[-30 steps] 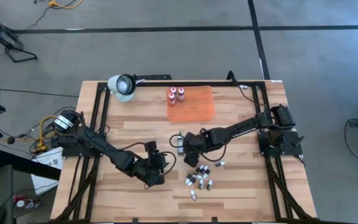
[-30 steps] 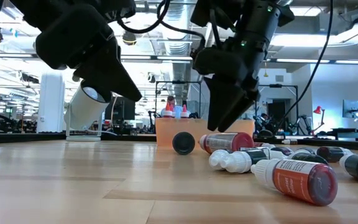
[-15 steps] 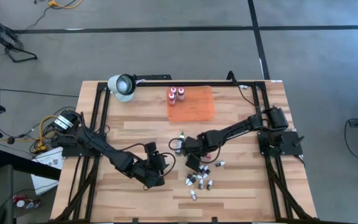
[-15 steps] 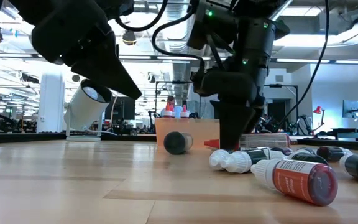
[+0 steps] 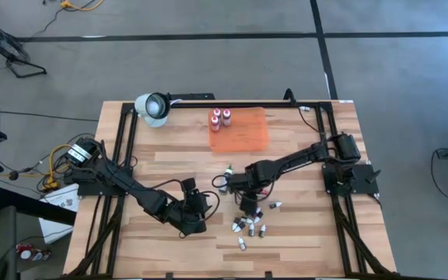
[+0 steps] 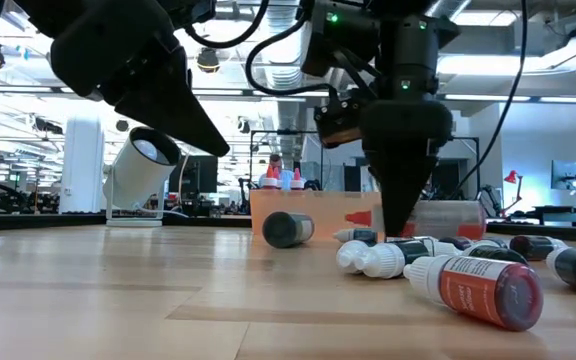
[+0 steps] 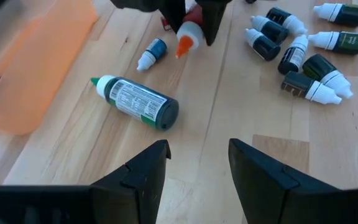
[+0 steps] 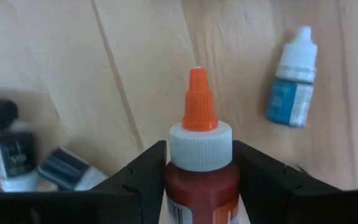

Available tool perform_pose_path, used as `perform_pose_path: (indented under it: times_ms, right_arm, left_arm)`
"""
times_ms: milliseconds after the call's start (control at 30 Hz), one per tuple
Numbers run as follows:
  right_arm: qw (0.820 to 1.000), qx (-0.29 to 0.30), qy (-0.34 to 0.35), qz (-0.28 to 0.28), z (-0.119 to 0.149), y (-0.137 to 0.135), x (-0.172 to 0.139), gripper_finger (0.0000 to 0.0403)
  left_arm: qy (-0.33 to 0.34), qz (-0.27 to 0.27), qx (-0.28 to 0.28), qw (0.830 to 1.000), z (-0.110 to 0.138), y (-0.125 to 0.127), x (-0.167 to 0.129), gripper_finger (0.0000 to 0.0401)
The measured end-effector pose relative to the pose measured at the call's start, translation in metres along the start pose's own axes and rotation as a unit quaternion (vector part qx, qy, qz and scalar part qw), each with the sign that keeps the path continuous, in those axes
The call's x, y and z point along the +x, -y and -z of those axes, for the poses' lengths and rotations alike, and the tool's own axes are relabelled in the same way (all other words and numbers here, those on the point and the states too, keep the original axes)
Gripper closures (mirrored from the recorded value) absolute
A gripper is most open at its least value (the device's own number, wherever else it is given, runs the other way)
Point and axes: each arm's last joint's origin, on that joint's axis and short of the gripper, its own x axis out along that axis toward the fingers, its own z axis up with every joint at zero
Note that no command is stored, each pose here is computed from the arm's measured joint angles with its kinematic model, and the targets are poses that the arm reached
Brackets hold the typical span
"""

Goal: Pick & Place food coloring
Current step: Put the large orange coloring bottle into the orange bin

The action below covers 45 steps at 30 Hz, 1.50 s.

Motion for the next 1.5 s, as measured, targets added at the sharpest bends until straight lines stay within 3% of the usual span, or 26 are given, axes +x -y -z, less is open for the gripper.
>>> perform_pose_path:
  times_ms: [567,933,1500]
  right_arm:
    - [0.999,-0.03,-0.005,-0.01,-0.002,-0.001,-0.004,0.0227]
    - [0.998,-0.041,-0.039,0.002,-0.001,-0.001,0.014,0.0231]
    - [0.998,-0.052,-0.044,0.004,0.0,0.0,0.015,0.024]
  left_arm:
    - [0.0,-0.002,0.0,1.0,0.0,0.0,0.0,0.0232]
    - [-0.001,-0.002,0.0,1.0,0.0,0.0,0.0,0.0232]
    - [-0.002,-0.005,0.0,1.0,0.002,0.001,0.003,0.0232]
